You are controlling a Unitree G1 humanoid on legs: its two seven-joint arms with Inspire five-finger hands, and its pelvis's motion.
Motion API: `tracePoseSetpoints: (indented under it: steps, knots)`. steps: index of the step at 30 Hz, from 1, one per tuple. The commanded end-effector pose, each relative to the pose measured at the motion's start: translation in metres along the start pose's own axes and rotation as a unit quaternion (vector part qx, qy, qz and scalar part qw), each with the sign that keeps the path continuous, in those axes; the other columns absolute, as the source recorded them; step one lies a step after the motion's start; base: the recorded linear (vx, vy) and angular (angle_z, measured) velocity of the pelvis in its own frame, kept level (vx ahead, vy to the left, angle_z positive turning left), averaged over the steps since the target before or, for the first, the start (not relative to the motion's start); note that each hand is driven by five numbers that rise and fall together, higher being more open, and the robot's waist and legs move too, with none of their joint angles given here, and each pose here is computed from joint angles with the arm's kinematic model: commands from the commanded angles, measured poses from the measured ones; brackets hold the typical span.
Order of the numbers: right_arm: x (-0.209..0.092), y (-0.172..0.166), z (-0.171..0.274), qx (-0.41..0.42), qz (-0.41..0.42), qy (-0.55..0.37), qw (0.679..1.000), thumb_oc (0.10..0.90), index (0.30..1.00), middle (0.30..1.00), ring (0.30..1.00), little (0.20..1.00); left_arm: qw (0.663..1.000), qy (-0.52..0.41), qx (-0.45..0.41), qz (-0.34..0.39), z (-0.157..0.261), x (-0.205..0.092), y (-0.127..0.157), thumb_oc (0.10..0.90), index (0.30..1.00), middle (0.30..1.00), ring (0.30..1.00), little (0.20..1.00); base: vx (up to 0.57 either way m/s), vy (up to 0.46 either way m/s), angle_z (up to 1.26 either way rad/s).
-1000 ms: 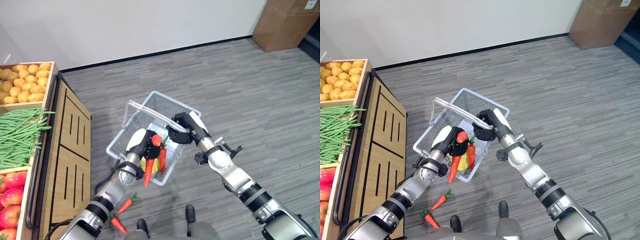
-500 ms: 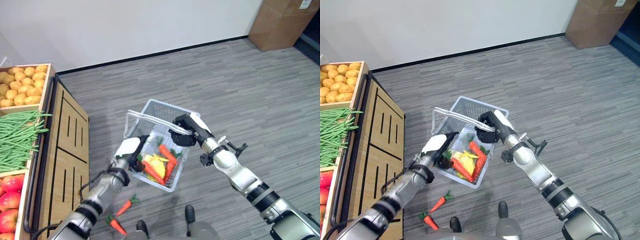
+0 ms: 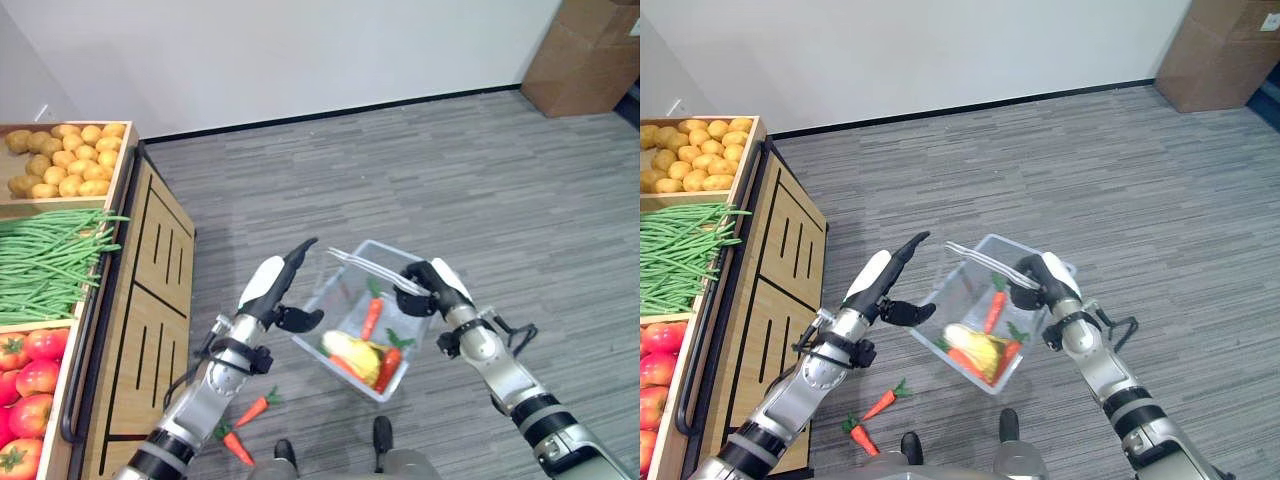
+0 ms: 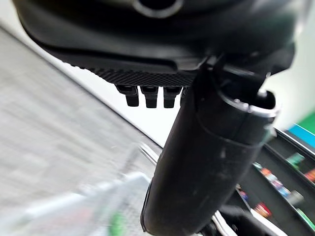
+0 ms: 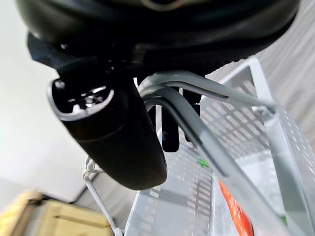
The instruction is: Get the vegetables into the basket
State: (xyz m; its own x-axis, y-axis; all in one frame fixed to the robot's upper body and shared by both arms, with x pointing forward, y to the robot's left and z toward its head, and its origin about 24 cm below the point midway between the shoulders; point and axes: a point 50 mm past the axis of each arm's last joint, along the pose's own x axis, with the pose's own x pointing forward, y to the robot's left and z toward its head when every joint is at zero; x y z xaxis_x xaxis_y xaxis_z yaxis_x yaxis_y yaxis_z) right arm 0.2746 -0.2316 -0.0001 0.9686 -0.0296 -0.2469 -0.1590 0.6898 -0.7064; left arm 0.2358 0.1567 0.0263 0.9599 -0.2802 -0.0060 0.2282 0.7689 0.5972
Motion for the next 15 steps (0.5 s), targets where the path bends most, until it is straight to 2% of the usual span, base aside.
tracePoseSetpoints:
  steps: [1,4,6,7,11,13,15]
  knots:
    - [0.016,-0.048,0.049,0.022,-0.134,-0.114,0.984,0.400,0.300,0.300,0.300,0.300,0.997,-0.061,-0.033,0.031,0.016,0.006,0.019,0.900,1.000,1.000,1.000,1.000,0.00,-0.007,0.14]
    - [0.013,-0.046,0.001,0.010,-0.139,-0.009,0.990,0.400,0.300,0.300,0.300,0.300,0.995,0.049,-0.090,0.018,-0.026,-0.018,0.009,0.900,1.000,1.000,1.000,1.000,-0.01,-0.018,0.13]
    - [0.012,-0.047,-0.005,0.000,-0.139,0.003,0.990,0.400,0.300,0.300,0.300,0.300,0.993,0.072,-0.093,0.014,-0.035,-0.023,0.006,0.900,1.000,1.000,1.000,1.000,-0.01,-0.018,0.18]
    - [0.007,-0.047,-0.025,-0.040,-0.132,0.045,0.989,0.400,0.300,0.300,0.300,0.300,0.989,0.122,-0.080,0.010,-0.055,-0.033,0.003,0.900,1.000,1.000,1.000,1.000,0.00,-0.018,0.14]
    - [-0.001,-0.052,-0.051,-0.101,-0.122,0.096,0.983,0.400,0.300,0.300,0.300,0.300,0.983,0.180,-0.040,-0.019,-0.080,-0.047,-0.006,0.900,1.000,1.000,1.000,1.000,0.00,-0.011,0.02]
    - [-0.006,-0.051,-0.064,-0.102,-0.119,0.124,0.980,0.400,0.300,0.300,0.300,0.300,0.977,0.210,-0.037,-0.031,-0.090,-0.054,-0.012,0.900,1.000,1.000,1.000,1.000,0.00,-0.021,0.04]
    - [-0.014,-0.051,-0.085,-0.090,-0.122,0.179,0.972,0.400,0.300,0.300,0.300,0.300,0.959,0.279,-0.016,-0.048,-0.114,-0.072,-0.021,0.900,1.000,1.000,1.000,1.000,-0.02,-0.035,0.05]
